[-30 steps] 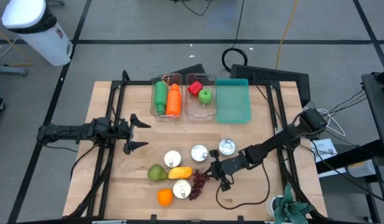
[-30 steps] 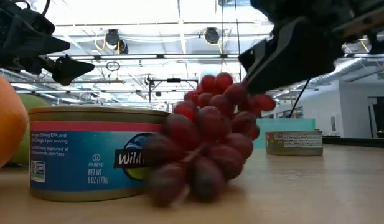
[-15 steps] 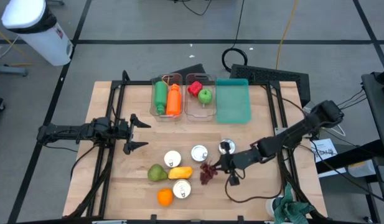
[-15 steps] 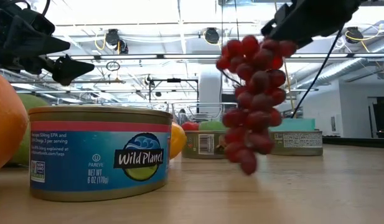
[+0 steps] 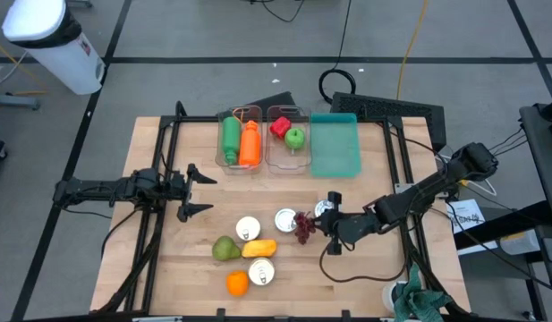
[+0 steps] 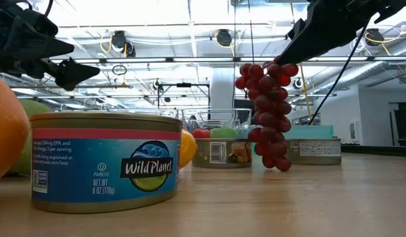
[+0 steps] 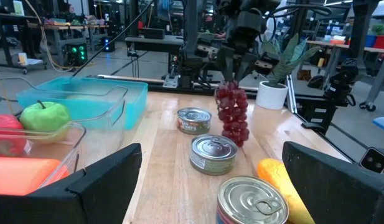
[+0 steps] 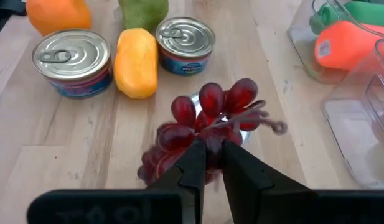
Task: Pick & Place Food Item
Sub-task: Put the grapes into the right transparent bin
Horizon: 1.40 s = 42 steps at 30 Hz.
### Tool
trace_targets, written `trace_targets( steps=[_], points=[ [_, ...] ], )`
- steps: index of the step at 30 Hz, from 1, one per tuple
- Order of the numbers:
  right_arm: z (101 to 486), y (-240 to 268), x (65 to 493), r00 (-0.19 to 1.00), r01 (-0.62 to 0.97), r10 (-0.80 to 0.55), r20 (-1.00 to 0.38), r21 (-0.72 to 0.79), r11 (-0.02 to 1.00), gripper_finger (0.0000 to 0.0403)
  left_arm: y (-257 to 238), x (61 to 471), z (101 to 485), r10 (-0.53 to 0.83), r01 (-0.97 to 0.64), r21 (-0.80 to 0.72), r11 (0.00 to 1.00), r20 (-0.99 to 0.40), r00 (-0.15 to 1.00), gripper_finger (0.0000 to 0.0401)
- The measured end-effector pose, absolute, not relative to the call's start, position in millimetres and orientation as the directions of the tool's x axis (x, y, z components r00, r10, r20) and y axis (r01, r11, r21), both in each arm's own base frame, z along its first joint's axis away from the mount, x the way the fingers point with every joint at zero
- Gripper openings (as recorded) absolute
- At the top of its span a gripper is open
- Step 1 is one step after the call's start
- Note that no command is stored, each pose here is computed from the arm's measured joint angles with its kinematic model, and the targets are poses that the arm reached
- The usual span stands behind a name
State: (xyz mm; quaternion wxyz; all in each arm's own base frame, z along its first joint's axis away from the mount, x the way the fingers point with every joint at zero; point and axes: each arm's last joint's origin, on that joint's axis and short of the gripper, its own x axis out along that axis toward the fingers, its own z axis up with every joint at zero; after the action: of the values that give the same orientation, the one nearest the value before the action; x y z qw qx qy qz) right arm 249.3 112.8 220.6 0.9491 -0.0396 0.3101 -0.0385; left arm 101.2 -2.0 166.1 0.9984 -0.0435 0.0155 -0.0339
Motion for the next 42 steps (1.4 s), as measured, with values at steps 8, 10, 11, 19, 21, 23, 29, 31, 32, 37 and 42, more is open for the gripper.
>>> trace_targets(
  steps=[8,10,11,19,21,23,29,31,32,37,42],
  points=[
    [220.7,112.8,249.3,0.805,0.049,-0.098,-0.585,-0.099,0.994,0.0038,-2.0,101.2,166.1,-0.069,0.066,-0.088,0.994,-0.028,0.997,0.0399],
    [220.7,112.8,249.3,0.805,0.049,-0.098,-0.585,-0.099,0.994,0.0038,-2.0,101.2,166.0,-0.069,0.066,-0.088,0.994,-0.028,0.997,0.0399],
    [220.7,112.8,249.3,0.805,0.049,-0.098,-0.585,-0.099,0.994,0.0038,-2.0,101.2,166.0,-0.069,0.066,-0.087,0.994,-0.028,0.997,0.0399],
    [220.7,112.8,249.3,0.805,0.049,-0.097,-0.585,-0.099,0.994,0.0038,-2.0,101.2,166.0,-0.069,0.066,-0.088,0.994,-0.028,0.997,0.0399],
    [220.7,112.8,249.3,0.805,0.049,-0.099,-0.585,-0.1,0.994,0.0038,-2.0,101.2,166.1,-0.069,0.066,-0.088,0.994,-0.028,0.997,0.0399],
    [220.7,112.7,249.3,0.805,0.05,-0.1,-0.585,-0.101,0.994,0.0038,-2.0,101.2,166.0,-0.069,0.066,-0.088,0.994,-0.028,0.997,0.0399],
    [220.6,112.7,249.4,0.805,0.05,-0.102,-0.585,-0.104,0.993,0.0038,-2.0,101.2,166.0,-0.069,0.066,-0.087,0.994,-0.028,0.997,0.0399],
    [220.4,112.5,249.2,0.804,0.053,-0.106,-0.585,-0.108,0.993,0.0038,-2.0,101.2,166.0,-0.069,0.066,-0.087,0.994,-0.028,0.997,0.0399],
    [220.4,112.1,249.2,0.804,0.062,-0.118,-0.583,-0.115,0.991,0.0038,-2.0,101.2,166.0,-0.069,0.066,-0.087,0.994,-0.028,0.997,0.0399],
    [219.2,109.3,247.7,0.794,0.119,-0.2,-0.574,-0.175,0.977,0.0038,-2.0,101.2,166.1,-0.069,0.066,-0.087,0.994,-0.028,0.997,0.0399],
    [219.6,107.6,247.5,0.793,0.163,-0.253,-0.554,-0.208,0.965,0.0038,-2.0,101.2,166.0,-0.069,0.066,-0.088,0.994,-0.028,0.997,0.0399]
  ],
)
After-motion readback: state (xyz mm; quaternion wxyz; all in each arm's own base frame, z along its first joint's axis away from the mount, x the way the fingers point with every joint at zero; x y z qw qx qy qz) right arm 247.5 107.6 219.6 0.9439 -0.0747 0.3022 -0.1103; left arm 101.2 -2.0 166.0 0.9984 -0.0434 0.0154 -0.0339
